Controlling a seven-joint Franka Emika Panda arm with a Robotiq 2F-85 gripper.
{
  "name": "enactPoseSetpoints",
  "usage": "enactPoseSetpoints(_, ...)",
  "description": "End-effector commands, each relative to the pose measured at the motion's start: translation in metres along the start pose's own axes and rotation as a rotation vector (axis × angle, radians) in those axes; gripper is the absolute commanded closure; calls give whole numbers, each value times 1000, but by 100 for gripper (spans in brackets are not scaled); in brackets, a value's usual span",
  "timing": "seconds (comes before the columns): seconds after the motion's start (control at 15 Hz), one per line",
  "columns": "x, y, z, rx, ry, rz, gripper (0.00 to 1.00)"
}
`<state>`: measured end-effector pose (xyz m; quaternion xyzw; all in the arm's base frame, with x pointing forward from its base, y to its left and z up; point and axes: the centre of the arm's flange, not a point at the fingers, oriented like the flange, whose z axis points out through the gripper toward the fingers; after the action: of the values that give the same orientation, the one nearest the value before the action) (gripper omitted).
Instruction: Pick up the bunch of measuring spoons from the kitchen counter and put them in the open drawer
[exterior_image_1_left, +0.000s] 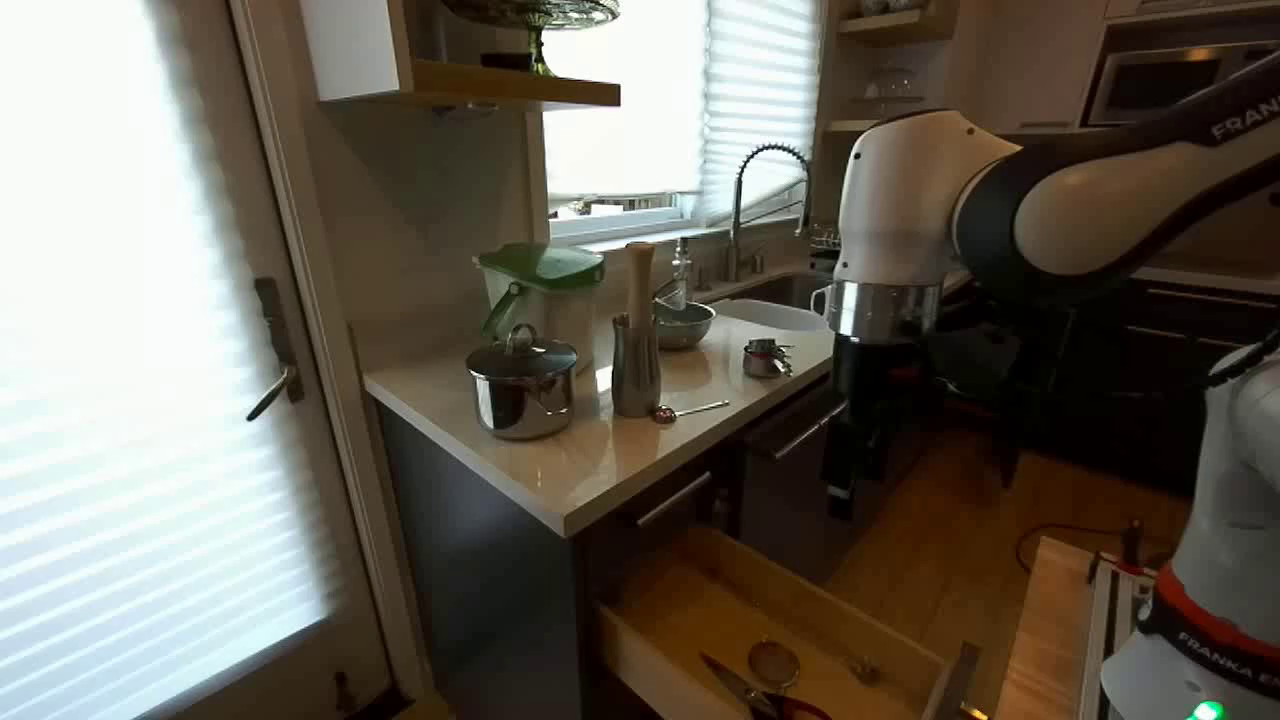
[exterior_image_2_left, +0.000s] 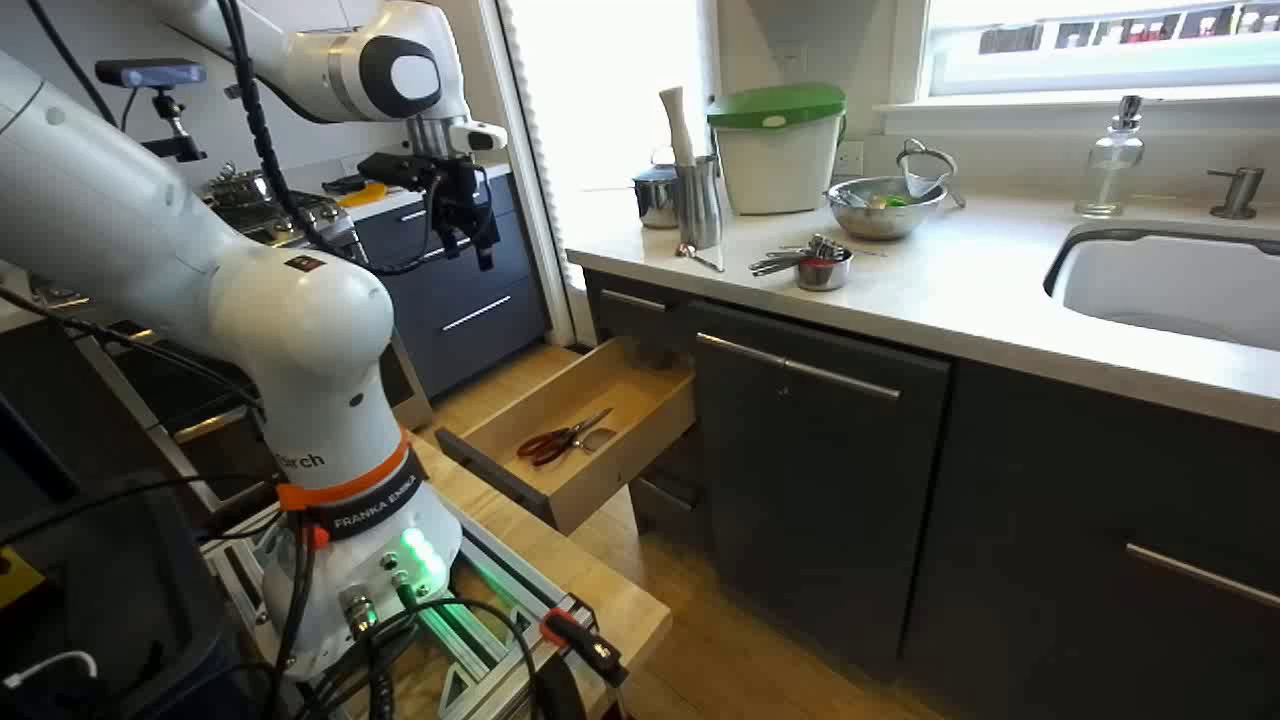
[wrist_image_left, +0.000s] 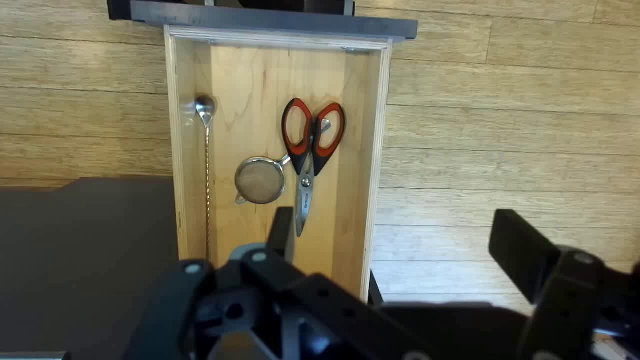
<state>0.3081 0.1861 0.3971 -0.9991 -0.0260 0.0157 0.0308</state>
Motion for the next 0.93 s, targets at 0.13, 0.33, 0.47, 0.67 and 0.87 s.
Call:
enactPoseSetpoints(0.13,0,0,0,0,0,0,0)
enactPoseSetpoints(0.33,0,0,0,0,0,0,0)
enactPoseSetpoints(0.47,0,0,0,0,0,0,0)
enactPoseSetpoints(0.67,24,25,-3,38,60,197,0)
enactPoseSetpoints(0.87,36,81,-25,69,161,330,0)
